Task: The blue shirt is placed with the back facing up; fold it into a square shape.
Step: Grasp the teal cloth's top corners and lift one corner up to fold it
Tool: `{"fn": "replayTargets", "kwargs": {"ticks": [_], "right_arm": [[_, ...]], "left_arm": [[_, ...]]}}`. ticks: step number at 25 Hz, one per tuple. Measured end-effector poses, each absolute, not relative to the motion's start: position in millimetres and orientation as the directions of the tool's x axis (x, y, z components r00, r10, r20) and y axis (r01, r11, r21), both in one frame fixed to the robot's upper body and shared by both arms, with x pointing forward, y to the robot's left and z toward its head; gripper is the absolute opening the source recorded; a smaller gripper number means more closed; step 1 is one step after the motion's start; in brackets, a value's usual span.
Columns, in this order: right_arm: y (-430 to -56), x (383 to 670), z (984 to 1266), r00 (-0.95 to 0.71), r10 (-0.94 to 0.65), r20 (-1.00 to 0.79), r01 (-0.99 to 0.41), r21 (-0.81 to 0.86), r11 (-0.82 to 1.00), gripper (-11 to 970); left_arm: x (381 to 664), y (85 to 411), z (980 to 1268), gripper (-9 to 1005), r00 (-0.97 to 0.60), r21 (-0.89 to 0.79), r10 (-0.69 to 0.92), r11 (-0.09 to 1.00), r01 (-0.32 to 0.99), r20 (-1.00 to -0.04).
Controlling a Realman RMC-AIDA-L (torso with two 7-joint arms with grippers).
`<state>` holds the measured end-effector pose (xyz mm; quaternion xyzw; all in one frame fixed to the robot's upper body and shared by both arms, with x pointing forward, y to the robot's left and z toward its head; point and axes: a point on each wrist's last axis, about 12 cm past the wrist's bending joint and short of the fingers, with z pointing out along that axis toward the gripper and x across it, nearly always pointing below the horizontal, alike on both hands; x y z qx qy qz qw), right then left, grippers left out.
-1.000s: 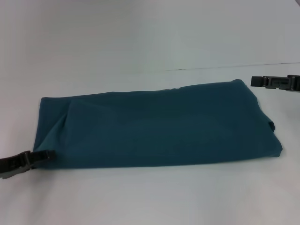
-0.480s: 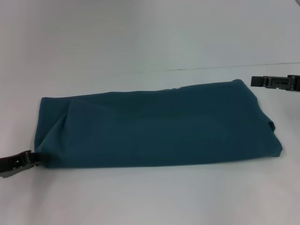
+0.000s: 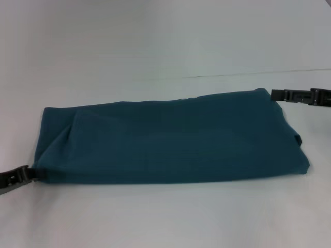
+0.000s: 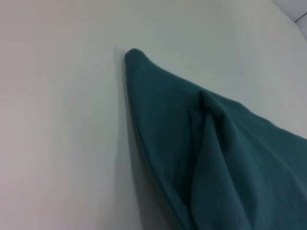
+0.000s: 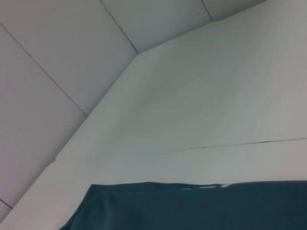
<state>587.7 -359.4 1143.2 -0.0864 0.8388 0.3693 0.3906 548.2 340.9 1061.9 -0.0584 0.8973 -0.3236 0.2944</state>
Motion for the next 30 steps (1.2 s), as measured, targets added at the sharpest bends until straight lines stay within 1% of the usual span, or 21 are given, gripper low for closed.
{"fn": "replayTargets", "kwargs": {"ticks": [4,9,15,20,30], "right_arm": [[-352,588,1135,-0.677,0.152,-0.720,-0.424,0.550,0.720,911],[-330,591,1121,-0.646,0.130,-0.752,-0.453,0.515,0.728,683],[-284,606,1101,-0.625,0.071,-0.777,-0.502,0.470,0.726,477],[-252,619,1088,-0.623,0.012,-0.782,-0.530,0.435,0.728,225],[-207,632,1091,-0.552,-0.122,-0.825,-0.655,0.339,0.675,23]], "left_arm": [[545,348,1067,24,-0.802,-0.619,-0.303,0.779,0.103,-0.514],[538,364,1078,29,-0.749,-0.657,-0.348,0.739,0.150,-0.563],[531,378,1091,35,-0.699,-0.671,-0.365,0.709,0.219,-0.614],[531,383,1097,40,-0.683,-0.655,-0.354,0.716,0.242,-0.639],[534,380,1105,50,-0.655,-0.656,-0.351,0.693,0.298,-0.669]]}}
